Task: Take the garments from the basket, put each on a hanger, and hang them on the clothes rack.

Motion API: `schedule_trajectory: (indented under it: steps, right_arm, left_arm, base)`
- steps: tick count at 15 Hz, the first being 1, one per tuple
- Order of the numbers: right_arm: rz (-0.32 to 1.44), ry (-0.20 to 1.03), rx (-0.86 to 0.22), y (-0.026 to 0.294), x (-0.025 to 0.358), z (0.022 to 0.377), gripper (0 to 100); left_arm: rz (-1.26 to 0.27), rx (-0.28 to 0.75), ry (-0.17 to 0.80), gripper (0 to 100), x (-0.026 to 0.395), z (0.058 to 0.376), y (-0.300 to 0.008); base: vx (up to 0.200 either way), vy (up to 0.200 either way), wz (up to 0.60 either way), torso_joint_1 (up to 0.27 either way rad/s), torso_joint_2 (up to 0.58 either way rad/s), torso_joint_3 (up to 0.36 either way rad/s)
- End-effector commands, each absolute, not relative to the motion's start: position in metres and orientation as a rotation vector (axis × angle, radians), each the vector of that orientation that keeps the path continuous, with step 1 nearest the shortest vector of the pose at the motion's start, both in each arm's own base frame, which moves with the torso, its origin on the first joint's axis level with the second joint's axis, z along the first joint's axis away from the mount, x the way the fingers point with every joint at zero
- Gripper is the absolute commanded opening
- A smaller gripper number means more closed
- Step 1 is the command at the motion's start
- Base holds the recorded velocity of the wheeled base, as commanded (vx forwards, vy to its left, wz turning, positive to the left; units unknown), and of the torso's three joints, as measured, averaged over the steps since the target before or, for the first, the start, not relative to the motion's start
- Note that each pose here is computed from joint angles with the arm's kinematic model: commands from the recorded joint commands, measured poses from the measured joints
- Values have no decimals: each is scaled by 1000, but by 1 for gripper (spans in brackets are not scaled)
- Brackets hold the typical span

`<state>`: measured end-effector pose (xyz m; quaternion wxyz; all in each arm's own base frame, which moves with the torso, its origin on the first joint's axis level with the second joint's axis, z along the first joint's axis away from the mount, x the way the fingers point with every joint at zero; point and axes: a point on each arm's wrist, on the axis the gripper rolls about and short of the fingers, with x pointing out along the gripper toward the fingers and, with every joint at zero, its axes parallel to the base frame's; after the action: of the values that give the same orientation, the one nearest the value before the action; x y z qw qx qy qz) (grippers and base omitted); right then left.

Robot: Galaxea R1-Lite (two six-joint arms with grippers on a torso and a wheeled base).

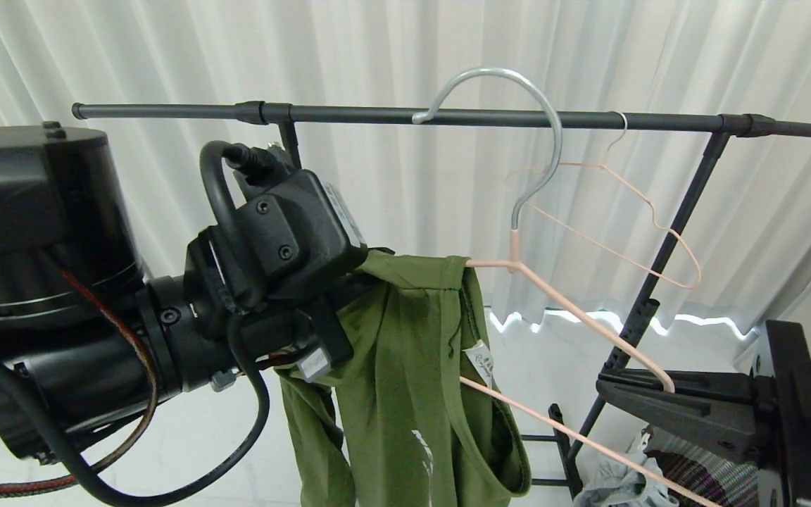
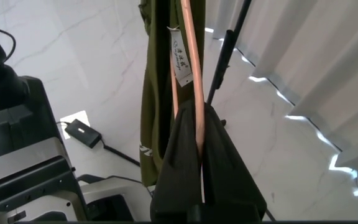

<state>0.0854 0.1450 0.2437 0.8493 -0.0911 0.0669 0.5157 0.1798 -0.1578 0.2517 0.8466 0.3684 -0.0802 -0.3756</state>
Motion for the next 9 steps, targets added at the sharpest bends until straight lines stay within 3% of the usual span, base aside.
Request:
schedule_trajectory:
  steps: [1, 9]
  right_arm:
    - [1087, 142, -192, 145, 85, 244, 100]
    - [951, 114, -175, 128, 97, 249, 100]
  left_arm:
    - [-788, 776, -171, 0, 180, 252, -157]
    - [-647, 794, -128, 0, 184, 250, -151]
  base:
    - [0, 0, 0, 0, 0, 0]
    - [0, 0, 0, 0, 0, 0]
